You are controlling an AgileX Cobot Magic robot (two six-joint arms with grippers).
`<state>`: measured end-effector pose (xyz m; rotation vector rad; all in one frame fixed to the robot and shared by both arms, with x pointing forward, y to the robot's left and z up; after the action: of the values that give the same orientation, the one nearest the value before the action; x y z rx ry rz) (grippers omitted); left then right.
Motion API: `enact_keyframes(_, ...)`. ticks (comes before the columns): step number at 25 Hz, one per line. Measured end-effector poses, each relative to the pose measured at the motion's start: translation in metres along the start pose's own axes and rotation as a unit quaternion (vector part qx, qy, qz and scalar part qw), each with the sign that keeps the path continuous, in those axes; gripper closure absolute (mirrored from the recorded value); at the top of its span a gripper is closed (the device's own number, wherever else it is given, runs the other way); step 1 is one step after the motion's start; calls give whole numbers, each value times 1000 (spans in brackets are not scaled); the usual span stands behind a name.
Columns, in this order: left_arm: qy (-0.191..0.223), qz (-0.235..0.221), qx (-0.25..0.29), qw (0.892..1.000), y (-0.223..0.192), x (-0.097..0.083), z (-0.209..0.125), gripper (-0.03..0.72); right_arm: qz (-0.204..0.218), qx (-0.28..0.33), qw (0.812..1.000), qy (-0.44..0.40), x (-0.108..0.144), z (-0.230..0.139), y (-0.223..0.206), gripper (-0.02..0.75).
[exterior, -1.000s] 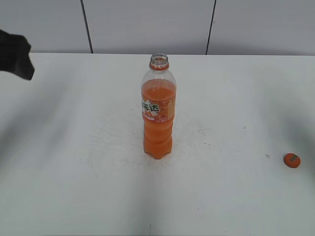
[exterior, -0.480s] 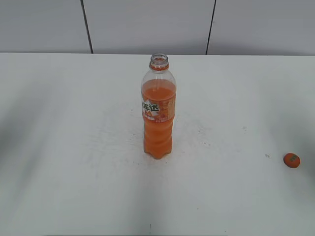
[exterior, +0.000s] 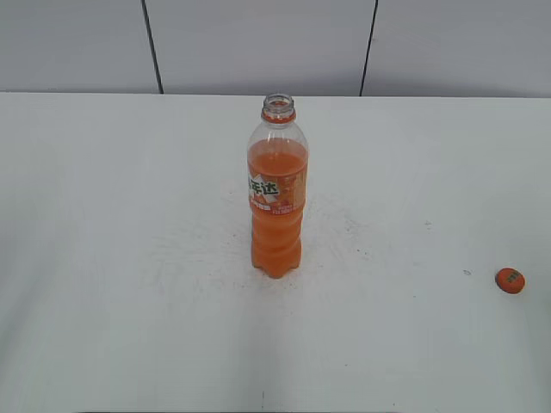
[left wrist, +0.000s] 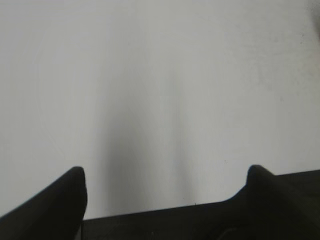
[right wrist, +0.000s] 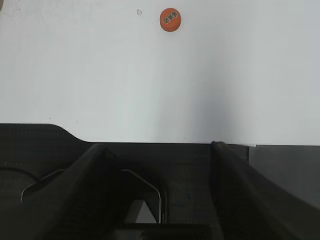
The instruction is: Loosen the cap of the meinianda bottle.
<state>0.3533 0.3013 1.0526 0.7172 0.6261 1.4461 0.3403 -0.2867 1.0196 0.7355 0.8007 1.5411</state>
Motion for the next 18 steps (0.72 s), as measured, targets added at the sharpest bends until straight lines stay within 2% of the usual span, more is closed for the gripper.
enact_keyframes(2, -10, -6, -46, 999, 8, 0, -14, 104, -8, -32, 999, 4, 0, -12, 6, 258)
enact_keyframes(6, -36, -31, -100, 994, 14, -6, -44, 109, -21, -102, 994, 21, 1, -34, 16, 258)
enact_keyframes(10, -56, -52, -179, 981, 30, -12, -49, 109, -33, -162, 985, 52, 2, -50, 19, 258)
enact_keyframes(14, -47, -83, -219, 971, 33, -21, -51, 109, -39, -176, 982, 63, 1, -58, 14, 258)
enact_keyframes(18, -44, -91, -228, 968, 35, -24, -50, 113, -45, -206, 975, 68, 0, -49, 14, 258)
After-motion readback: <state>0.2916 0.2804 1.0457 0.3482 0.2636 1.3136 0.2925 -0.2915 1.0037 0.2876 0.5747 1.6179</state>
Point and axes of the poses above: a point on each arm's last joint axis where the gripper is mounted, y pointing back along that axis away from the gripper, x along the wrist's bending axis when the last joint is at zero, z = x × y, the point moved 7 cm from there along -y, pointing out along that axis toward the gripper, and after that the axes turned 1 degree about y, right-handed, at the moved point
